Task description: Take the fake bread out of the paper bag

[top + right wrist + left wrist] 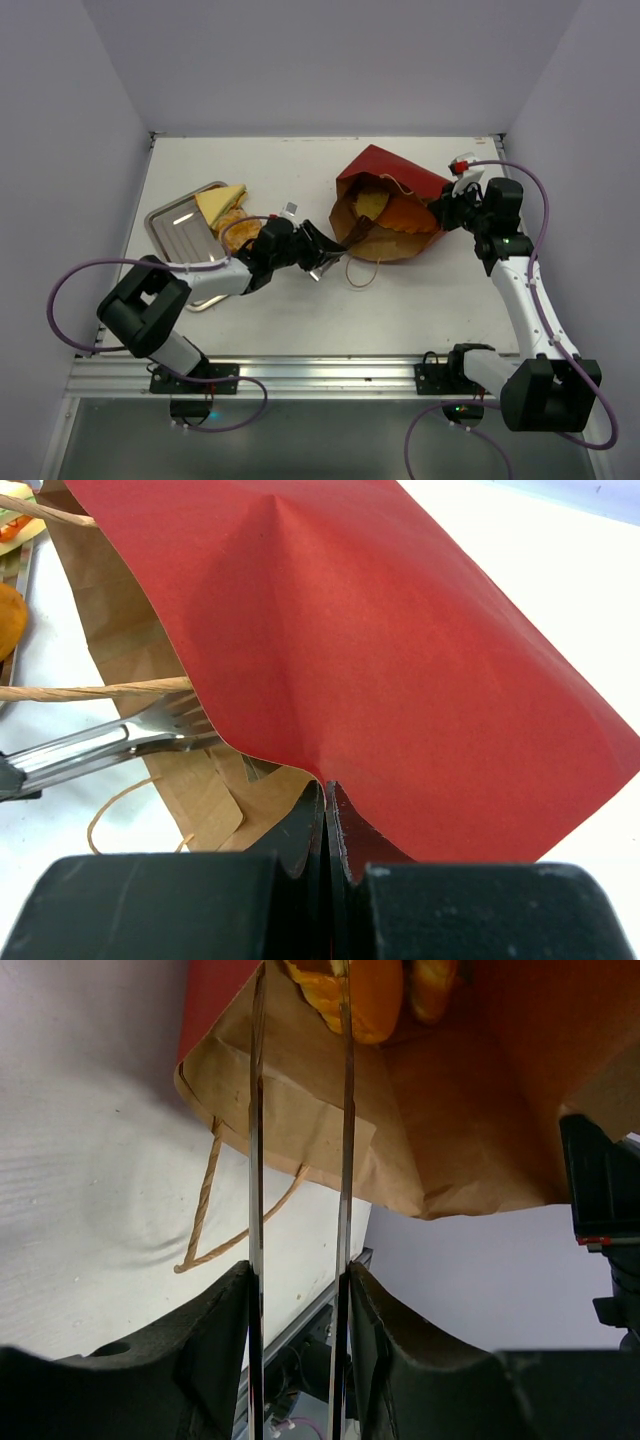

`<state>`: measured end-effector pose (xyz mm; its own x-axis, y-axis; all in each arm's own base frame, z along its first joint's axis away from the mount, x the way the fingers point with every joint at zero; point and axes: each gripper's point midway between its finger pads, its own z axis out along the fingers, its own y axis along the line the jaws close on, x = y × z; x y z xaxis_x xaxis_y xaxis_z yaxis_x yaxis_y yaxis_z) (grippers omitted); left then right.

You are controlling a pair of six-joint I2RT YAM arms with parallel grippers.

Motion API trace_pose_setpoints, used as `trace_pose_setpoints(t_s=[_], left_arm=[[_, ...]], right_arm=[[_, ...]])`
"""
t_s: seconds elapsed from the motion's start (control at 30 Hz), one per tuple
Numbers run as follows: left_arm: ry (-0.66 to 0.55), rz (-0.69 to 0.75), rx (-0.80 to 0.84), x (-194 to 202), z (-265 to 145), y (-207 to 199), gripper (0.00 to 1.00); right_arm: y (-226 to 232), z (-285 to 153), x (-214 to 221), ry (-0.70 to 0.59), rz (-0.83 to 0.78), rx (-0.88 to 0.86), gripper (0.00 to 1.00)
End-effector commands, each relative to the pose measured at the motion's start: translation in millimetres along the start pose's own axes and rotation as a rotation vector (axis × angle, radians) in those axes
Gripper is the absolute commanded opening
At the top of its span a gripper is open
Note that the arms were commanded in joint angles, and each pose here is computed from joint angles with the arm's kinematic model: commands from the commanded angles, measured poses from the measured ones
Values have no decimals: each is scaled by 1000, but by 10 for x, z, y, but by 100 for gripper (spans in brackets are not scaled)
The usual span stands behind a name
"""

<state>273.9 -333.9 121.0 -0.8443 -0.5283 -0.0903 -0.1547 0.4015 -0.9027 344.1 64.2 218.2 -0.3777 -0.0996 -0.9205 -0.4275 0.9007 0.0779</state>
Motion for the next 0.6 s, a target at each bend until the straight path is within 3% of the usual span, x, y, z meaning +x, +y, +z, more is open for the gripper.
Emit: trace_pose_setpoints(t_s=[0.0,0.27,0.47,0.57], left_arm=[[-34,12,80,-135,73,-280,45],[-47,7,42,-254,159,-170,44],[-50,43,44,-252,102,-188,18],[-52,80,55,-241,18,-239,10]], right_arm=[[20,-23,-150,-57,-17,-11,0],[27,-19,-140,-55,-16,-15,0],[27,-26,-147,-57,-17,-14,0],[28,-29,-155,-60,-17,-13,0]])
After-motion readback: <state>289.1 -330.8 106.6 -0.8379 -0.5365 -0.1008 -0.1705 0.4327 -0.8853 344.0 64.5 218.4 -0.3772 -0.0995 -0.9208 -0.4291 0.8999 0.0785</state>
